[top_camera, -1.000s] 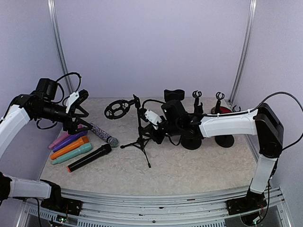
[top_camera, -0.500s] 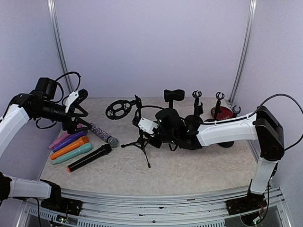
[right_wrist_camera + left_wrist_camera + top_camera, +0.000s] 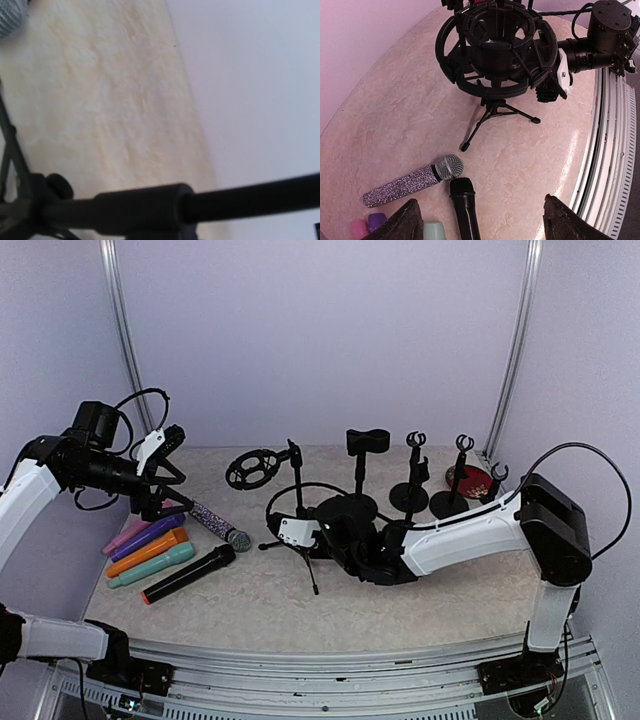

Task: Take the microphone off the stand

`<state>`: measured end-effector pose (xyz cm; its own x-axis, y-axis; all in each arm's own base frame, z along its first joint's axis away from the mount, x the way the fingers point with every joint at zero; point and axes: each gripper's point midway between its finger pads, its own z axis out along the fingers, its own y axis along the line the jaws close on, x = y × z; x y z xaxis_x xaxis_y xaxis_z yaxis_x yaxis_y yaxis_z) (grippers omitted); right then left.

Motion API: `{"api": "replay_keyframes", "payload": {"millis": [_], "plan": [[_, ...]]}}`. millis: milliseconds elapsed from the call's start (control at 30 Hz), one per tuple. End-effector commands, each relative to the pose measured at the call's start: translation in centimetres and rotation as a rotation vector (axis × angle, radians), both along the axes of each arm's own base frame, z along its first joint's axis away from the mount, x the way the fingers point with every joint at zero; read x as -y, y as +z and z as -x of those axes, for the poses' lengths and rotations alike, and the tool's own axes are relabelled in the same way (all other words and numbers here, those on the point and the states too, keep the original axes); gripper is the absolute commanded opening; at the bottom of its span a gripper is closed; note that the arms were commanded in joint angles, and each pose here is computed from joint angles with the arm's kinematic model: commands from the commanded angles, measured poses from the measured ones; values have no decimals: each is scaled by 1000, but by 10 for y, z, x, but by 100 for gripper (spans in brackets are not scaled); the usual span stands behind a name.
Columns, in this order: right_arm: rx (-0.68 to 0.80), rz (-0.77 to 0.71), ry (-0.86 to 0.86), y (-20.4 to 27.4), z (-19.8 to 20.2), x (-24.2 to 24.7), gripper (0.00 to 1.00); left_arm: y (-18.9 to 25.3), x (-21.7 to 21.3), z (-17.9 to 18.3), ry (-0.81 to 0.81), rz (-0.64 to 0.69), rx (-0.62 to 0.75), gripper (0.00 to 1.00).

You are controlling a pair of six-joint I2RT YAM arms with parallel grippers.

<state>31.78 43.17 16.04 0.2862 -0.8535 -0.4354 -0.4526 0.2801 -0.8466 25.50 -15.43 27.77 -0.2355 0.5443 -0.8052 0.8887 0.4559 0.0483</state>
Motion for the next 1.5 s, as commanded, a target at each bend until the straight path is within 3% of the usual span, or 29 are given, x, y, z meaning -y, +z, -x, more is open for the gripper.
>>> {"api": "replay_keyframes", "payload": {"millis": [0,133,167,300,433,600,767,900,1167,1467], "plan": [[92,47,-19,13,-1,-1,13,9,-1,3,-6,-2,25,81],[80,-89,-5,44,4,-6,64,10,-2,4,-6,-5,31,81],[66,-132,-1,52,6,-6,72,10,-2,4,-6,-4,32,81],[-56,-331,3,83,14,-1,81,9,-2,4,-6,-3,30,80],[-309,-562,4,92,11,17,79,9,-2,4,-7,0,27,81],[-805,-901,103,86,5,37,71,9,-1,3,-10,5,23,81],[-1099,-986,148,65,9,26,61,9,-1,3,-11,7,21,81],[-1209,-1003,152,51,12,13,60,9,-1,3,-11,6,22,80],[-1267,-984,96,16,0,0,52,10,-1,5,-13,4,25,80],[-1270,-992,105,11,-7,-8,34,8,-2,6,-12,-6,24,80]]}}
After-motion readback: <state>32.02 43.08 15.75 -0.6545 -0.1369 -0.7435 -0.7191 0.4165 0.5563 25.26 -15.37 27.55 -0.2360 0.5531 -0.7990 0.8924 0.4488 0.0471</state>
